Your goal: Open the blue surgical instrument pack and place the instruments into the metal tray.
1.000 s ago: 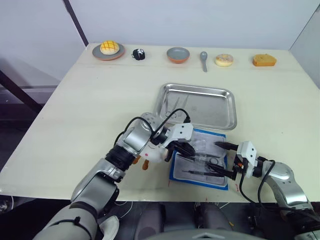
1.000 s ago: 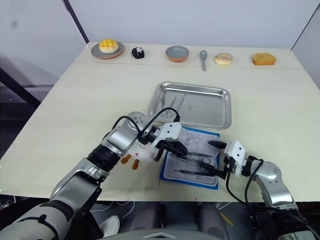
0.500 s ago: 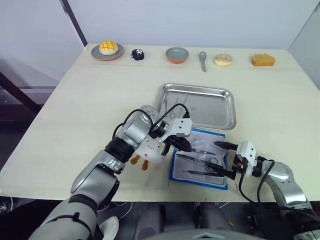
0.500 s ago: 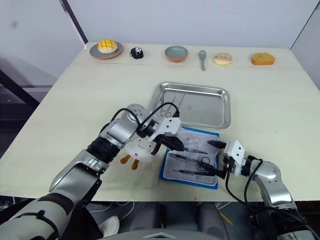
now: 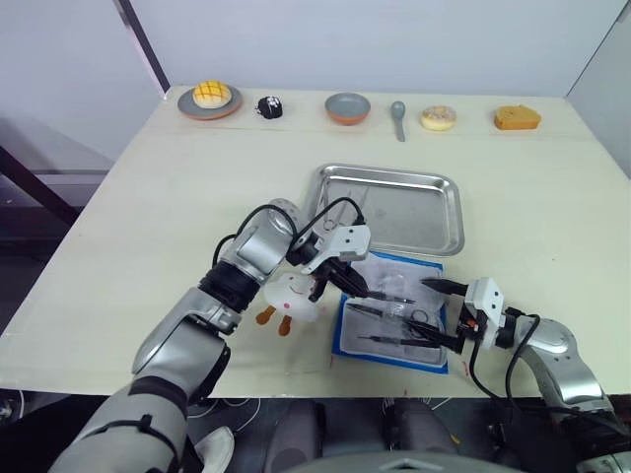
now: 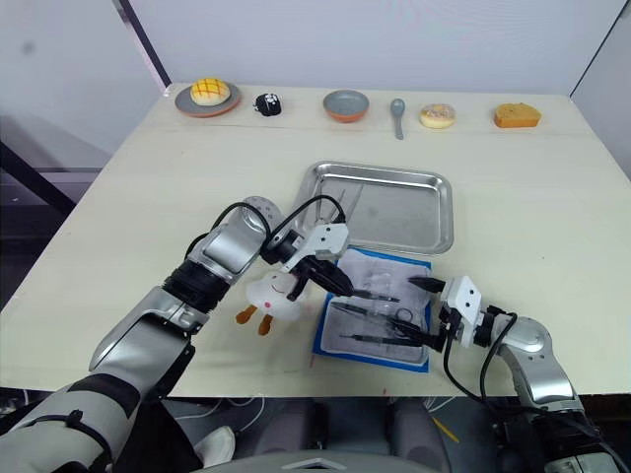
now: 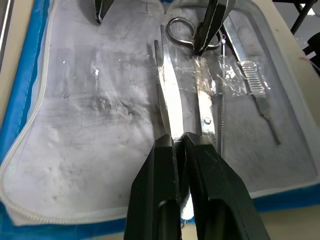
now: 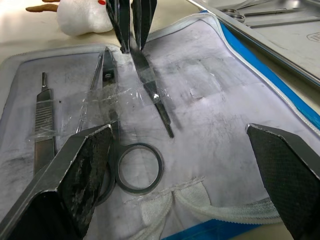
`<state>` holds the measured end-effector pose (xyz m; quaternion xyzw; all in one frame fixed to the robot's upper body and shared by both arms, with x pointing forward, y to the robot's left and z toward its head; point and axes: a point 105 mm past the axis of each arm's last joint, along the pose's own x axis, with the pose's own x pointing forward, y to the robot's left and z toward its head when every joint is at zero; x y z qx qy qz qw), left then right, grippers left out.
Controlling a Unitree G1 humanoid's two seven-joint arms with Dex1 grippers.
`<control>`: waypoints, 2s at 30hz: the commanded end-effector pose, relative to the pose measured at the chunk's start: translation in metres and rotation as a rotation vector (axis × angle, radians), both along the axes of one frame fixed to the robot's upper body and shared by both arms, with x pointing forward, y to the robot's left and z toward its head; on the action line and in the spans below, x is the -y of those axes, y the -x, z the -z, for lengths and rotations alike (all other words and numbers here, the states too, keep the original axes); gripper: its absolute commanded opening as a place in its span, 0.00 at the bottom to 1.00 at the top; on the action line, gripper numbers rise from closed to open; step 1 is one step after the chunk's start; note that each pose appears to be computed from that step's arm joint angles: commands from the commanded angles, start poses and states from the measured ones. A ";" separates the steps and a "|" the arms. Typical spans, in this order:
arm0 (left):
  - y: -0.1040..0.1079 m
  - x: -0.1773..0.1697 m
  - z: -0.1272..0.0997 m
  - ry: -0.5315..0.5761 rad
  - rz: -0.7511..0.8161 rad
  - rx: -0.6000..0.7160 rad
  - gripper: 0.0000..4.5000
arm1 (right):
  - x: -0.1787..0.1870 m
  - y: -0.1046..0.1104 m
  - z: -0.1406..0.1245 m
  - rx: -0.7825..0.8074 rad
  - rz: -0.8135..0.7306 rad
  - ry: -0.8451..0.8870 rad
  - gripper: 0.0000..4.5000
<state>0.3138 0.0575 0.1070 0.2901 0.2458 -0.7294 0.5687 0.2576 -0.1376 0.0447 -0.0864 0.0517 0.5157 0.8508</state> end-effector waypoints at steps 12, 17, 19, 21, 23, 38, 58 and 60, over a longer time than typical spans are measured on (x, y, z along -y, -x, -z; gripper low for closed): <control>0.004 -0.019 -0.028 -0.058 0.060 0.038 0.03 | 0.003 0.007 0.030 -0.113 0.021 0.047 1.00; 0.002 -0.033 -0.033 -0.089 0.058 0.055 0.03 | 0.003 0.007 0.031 -0.114 0.019 0.048 1.00; 0.002 -0.037 -0.036 -0.093 0.057 0.059 0.03 | 0.003 0.007 0.031 -0.114 0.019 0.048 1.00; 0.000 -0.045 -0.042 -0.102 0.048 0.073 0.03 | 0.004 0.007 0.031 -0.113 0.017 0.049 1.00; -0.001 -0.052 -0.047 -0.109 0.044 0.084 0.03 | 0.004 0.007 0.030 -0.113 0.017 0.049 1.00; -0.025 -0.053 -0.100 0.140 -0.109 0.126 0.03 | 0.004 0.007 0.031 -0.116 0.007 0.052 1.00; -0.088 0.022 -0.101 0.578 -0.829 0.281 0.03 | 0.006 0.013 0.032 -0.130 -0.002 0.055 1.00; -0.095 0.026 -0.096 0.578 -0.941 0.288 0.03 | 0.007 0.013 0.032 -0.131 -0.001 0.056 1.00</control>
